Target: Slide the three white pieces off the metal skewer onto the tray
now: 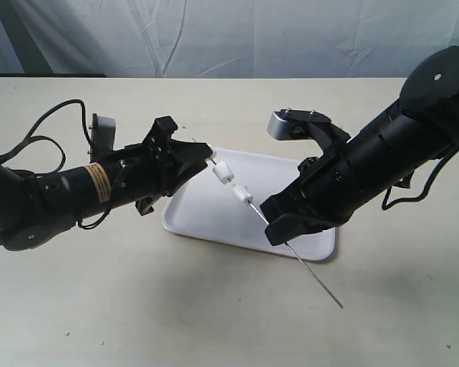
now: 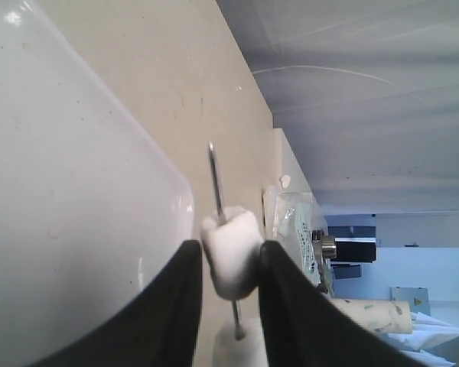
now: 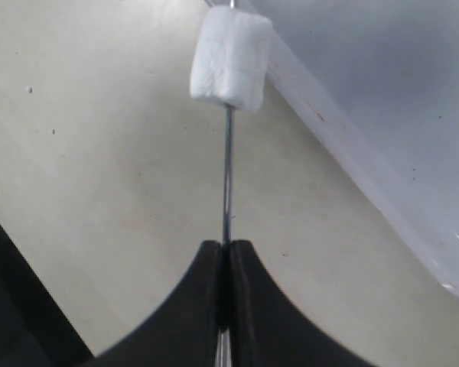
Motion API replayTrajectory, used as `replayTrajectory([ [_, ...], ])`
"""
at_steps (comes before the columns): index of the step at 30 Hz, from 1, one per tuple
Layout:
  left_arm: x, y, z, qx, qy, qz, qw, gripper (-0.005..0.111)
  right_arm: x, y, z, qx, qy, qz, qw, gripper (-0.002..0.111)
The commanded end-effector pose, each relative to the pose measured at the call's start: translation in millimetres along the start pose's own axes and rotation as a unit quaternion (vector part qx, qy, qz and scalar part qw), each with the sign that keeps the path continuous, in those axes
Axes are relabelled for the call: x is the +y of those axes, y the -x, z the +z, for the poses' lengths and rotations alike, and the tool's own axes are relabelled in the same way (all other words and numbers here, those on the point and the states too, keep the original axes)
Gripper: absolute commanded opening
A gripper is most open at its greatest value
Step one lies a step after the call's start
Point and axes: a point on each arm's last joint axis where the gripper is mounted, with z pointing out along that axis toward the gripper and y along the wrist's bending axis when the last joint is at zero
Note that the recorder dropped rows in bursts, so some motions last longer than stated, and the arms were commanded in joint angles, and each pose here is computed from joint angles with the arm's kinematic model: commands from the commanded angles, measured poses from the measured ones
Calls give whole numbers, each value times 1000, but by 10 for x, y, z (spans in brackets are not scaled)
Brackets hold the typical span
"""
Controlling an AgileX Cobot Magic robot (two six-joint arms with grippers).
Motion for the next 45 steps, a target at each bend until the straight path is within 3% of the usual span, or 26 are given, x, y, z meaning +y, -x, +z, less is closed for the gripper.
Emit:
replayTrajectory([
  [1, -13, -18, 1, 7, -4, 2, 1000, 26, 11, -16, -19, 1, 1, -5, 1000, -1],
  [9, -13, -12, 2, 4, -4, 1, 1000, 26, 14, -19, -19, 2, 3, -5, 1000, -1],
  [15, -16, -13, 2, 4, -6, 1, 1000, 12, 14, -19, -19, 2, 3, -5, 1000, -1],
  [32, -104, 85, 61, -22, -26, -4, 999, 12, 23, -42, -19, 15, 8, -8, 1000, -1],
  [43, -153, 321, 169, -96, 12, -6, 995, 12, 28, -133, -27, 65, 11, -2, 998, -1],
  [45, -134, 384, 176, -107, 35, 10, 994, 12, -18, -183, -35, 93, -16, 13, 995, -1],
])
